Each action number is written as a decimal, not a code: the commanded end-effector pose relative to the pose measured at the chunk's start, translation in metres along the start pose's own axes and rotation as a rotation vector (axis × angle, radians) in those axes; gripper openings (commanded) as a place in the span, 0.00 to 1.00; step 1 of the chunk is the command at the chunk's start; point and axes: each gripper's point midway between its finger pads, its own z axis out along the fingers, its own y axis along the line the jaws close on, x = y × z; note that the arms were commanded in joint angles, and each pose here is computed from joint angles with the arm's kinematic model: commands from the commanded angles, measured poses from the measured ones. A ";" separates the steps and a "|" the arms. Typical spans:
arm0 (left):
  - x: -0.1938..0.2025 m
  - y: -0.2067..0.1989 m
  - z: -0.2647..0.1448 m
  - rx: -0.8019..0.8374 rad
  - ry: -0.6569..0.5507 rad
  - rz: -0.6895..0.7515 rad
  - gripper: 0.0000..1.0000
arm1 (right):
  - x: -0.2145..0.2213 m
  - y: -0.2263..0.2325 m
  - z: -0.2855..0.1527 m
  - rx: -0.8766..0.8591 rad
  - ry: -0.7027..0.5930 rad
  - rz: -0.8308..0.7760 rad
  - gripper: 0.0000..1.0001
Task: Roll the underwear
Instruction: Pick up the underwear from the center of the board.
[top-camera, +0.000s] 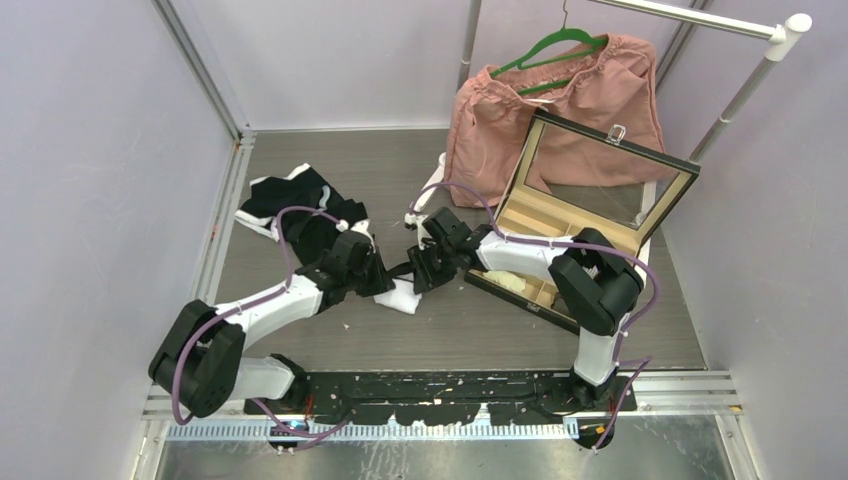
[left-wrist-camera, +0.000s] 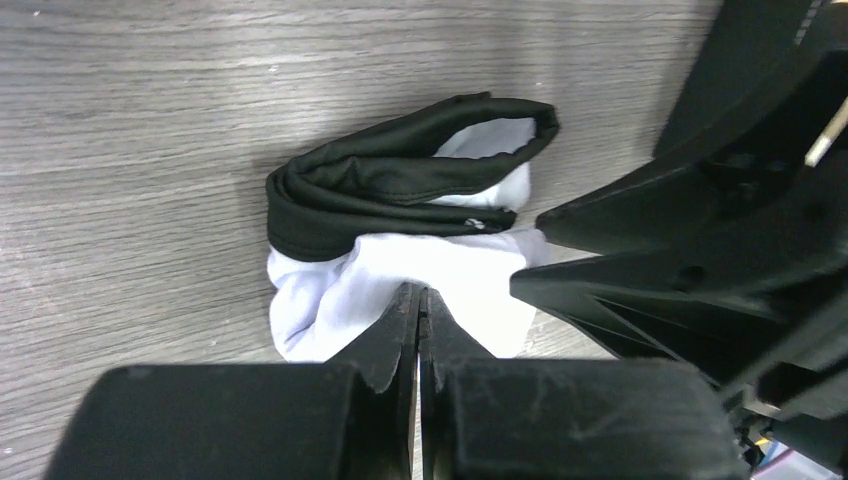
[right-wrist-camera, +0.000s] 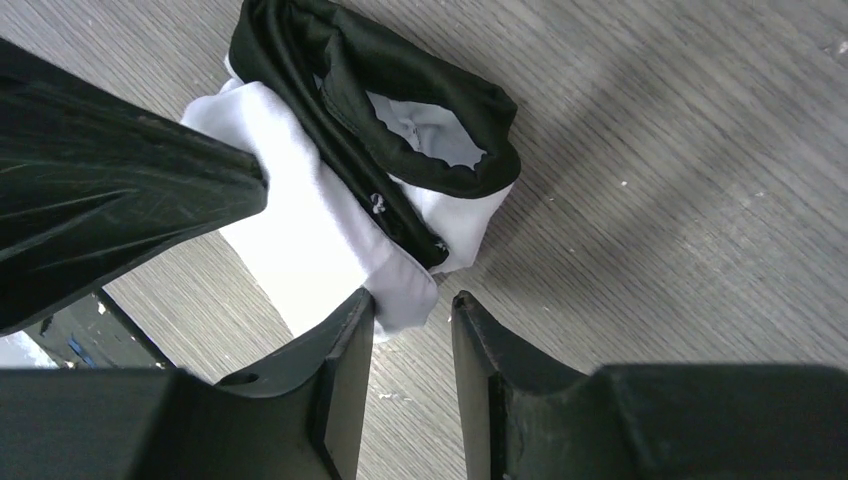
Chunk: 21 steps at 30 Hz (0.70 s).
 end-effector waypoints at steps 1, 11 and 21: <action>0.009 0.024 0.009 -0.085 0.008 -0.007 0.01 | -0.023 0.014 -0.012 -0.034 -0.089 -0.025 0.41; 0.030 0.043 0.018 -0.141 0.068 -0.020 0.01 | -0.060 0.025 -0.064 -0.029 -0.400 -0.165 0.45; 0.031 0.045 0.014 -0.152 0.070 -0.012 0.01 | -0.072 0.024 -0.069 0.032 -0.450 -0.321 0.57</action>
